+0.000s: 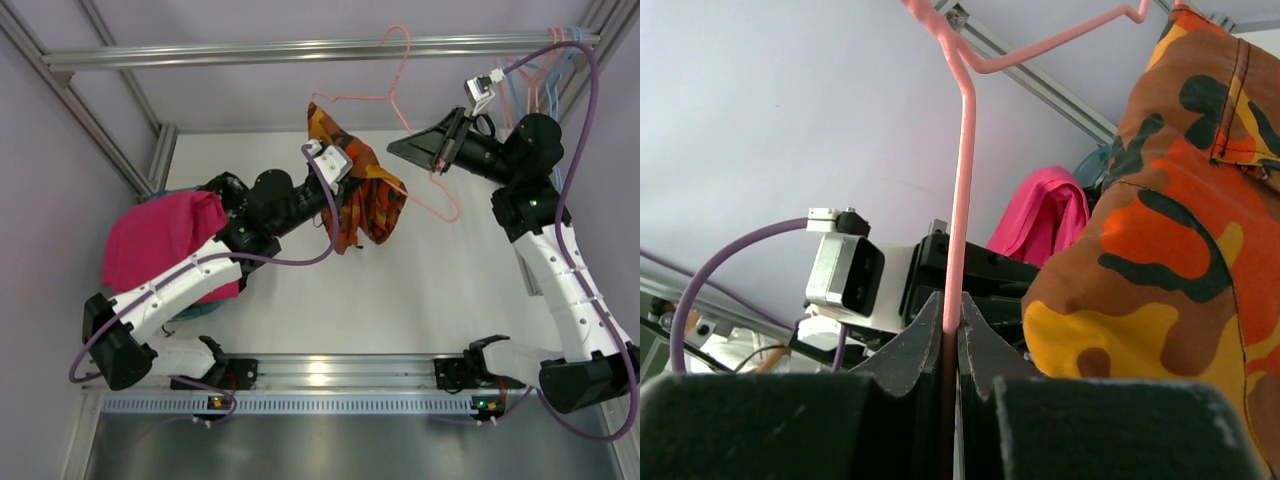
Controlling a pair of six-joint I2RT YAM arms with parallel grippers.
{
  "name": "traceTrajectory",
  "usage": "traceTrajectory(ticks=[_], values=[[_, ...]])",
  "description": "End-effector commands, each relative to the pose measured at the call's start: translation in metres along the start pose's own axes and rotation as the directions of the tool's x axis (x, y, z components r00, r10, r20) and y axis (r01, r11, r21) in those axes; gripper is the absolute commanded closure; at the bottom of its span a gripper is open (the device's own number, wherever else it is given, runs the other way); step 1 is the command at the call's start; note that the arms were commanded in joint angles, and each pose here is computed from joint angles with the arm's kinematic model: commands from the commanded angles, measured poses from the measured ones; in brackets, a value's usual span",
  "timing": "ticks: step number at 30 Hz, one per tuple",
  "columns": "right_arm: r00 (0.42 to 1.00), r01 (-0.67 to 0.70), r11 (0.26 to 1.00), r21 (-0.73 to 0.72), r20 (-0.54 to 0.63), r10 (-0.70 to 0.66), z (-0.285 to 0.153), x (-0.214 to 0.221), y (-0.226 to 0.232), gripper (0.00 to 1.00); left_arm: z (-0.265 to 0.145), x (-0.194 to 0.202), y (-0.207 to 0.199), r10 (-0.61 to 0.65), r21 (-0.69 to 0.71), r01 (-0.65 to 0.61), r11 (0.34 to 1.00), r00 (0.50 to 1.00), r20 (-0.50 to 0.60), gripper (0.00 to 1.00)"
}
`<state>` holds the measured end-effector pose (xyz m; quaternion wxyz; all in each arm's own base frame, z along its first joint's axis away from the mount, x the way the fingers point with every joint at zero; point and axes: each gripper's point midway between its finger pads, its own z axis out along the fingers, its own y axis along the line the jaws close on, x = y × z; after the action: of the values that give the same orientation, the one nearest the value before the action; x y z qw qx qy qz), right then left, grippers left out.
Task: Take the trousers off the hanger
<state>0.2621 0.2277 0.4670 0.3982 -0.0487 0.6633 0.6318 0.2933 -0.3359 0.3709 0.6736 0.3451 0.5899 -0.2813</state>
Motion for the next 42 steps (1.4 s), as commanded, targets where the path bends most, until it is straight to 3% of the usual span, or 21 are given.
traceTrajectory(ticks=[1,7,15,31,42], values=[[0.931,0.329,0.928,-0.174,0.226,-0.288,-0.013,-0.047,0.09,1.0,0.007,-0.002,-0.006,-0.036,0.038,0.035,0.999,0.999,0.022,1.0],[0.942,0.306,0.932,-0.194,0.204,-0.266,-0.009,-0.043,0.089,1.0,0.025,0.005,-0.037,-0.108,0.204,0.107,0.973,0.994,-0.007,1.0],[0.945,0.301,0.933,-0.196,0.195,-0.264,-0.007,-0.037,0.087,1.0,0.026,0.007,-0.033,-0.085,0.173,0.085,0.981,0.996,-0.006,1.0],[0.938,0.311,0.925,-0.217,0.228,-0.262,-0.011,-0.046,0.106,1.0,0.017,0.014,-0.031,-0.048,0.162,0.053,0.985,0.998,-0.031,0.56],[0.939,0.308,0.926,-0.219,0.228,-0.259,-0.012,-0.045,0.108,1.0,0.029,0.021,-0.004,-0.024,0.017,0.025,1.0,0.998,-0.054,0.56]])
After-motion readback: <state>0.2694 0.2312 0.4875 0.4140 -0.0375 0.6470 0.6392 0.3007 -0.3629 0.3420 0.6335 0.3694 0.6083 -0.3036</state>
